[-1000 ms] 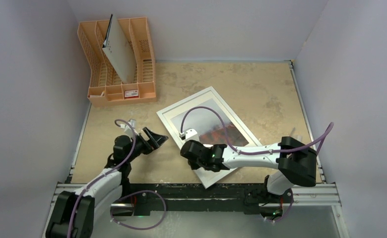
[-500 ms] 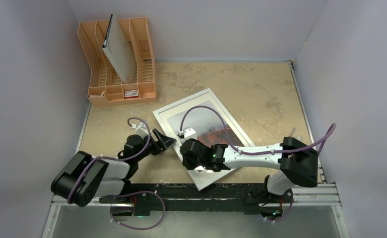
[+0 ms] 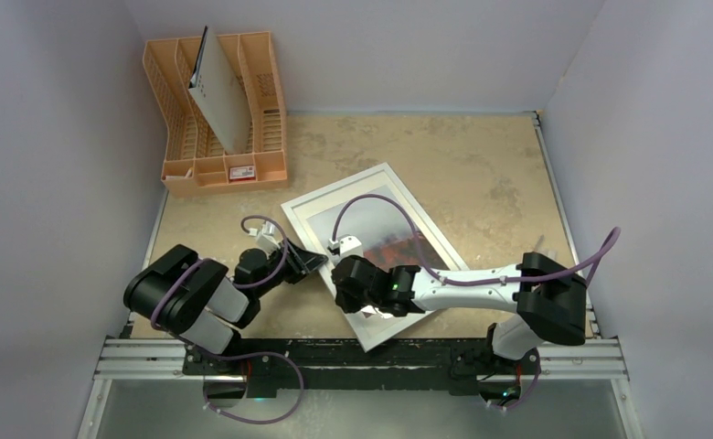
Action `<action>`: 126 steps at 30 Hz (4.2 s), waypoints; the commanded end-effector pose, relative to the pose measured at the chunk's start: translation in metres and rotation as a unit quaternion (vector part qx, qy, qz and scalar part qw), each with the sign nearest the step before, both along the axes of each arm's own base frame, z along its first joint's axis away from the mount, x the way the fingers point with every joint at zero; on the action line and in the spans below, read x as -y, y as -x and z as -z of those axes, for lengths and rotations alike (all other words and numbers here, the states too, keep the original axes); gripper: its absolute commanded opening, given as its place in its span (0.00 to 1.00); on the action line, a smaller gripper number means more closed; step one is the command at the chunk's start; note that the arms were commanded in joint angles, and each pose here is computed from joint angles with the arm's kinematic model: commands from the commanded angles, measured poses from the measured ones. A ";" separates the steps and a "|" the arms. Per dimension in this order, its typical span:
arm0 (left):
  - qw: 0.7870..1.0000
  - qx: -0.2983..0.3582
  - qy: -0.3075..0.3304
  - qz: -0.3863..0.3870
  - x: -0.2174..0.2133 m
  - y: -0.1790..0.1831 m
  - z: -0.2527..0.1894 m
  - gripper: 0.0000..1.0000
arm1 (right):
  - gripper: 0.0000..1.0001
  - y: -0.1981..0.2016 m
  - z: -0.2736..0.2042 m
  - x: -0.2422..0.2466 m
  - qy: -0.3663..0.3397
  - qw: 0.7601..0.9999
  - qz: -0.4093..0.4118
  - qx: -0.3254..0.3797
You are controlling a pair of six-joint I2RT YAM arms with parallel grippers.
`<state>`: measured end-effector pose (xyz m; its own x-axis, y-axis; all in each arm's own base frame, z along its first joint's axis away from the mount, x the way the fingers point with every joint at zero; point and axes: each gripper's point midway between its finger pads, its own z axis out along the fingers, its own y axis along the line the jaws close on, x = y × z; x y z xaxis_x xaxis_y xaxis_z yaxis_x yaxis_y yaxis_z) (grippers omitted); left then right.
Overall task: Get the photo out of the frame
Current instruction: Turn over the photo frame at the center of the board.
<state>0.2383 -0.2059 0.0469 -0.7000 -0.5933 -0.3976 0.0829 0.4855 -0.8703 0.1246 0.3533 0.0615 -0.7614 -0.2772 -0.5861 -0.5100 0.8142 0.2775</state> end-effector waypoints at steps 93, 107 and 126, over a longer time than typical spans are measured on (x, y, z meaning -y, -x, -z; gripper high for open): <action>0.977 0.094 -0.188 0.026 -0.014 -0.106 -0.166 0.00 | 0.79 0.014 -0.096 0.036 0.040 0.807 -0.210 0.551; 0.980 0.090 -0.173 0.035 -0.011 -0.101 -0.167 0.00 | 0.67 -0.007 -0.093 0.033 0.117 0.757 -0.152 0.625; 0.986 0.089 -0.132 0.048 -0.003 -0.089 -0.151 0.36 | 0.28 -0.004 -0.090 0.021 0.093 0.790 -0.134 0.591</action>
